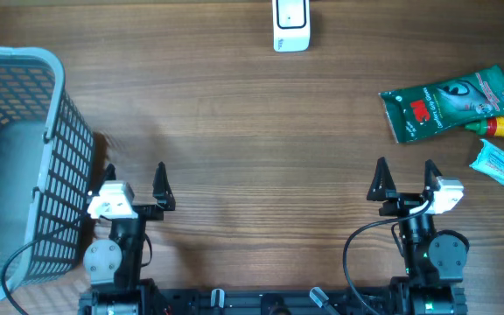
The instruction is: Scan the item barcode
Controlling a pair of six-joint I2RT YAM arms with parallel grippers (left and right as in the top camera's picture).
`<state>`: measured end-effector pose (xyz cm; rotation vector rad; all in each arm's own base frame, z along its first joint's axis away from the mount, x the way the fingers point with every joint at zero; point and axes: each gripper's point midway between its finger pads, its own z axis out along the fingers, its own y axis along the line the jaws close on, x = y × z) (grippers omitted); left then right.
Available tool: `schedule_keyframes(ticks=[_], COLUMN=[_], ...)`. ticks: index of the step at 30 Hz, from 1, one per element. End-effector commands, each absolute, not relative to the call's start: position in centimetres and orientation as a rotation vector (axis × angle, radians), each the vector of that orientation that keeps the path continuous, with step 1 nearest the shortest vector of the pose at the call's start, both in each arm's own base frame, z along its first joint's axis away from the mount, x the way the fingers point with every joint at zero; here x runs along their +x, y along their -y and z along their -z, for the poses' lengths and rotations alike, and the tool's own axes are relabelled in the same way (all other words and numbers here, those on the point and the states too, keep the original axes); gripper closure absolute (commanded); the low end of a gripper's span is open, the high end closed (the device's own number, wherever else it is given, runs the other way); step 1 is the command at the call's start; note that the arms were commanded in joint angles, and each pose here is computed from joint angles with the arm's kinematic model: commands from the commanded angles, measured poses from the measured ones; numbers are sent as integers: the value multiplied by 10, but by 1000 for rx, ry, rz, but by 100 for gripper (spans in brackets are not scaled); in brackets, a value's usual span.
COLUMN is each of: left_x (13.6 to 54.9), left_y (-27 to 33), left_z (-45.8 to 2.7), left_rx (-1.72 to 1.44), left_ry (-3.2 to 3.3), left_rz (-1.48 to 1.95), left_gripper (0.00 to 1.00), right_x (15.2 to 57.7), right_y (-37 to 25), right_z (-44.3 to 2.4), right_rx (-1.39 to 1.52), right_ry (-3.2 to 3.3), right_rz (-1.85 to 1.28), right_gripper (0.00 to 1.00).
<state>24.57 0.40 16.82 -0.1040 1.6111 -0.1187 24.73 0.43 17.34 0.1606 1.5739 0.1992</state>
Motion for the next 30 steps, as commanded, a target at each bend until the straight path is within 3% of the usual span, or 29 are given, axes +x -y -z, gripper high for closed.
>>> schedule_keyframes(ticks=[1,30], left_x=[246,246], left_y=[-10,-11], left_z=[-157,-158], left_rx=[-102,-134], left_ry=[-1640,-1636], left_rz=[63,85], left_gripper=[0,0], right_x=[247,247], right_y=[-8,-8], right_z=[-175,-175], right_rx=[129,129], right_ry=[-1567,-1567], right_rz=[-201,-201], right_gripper=[0,0])
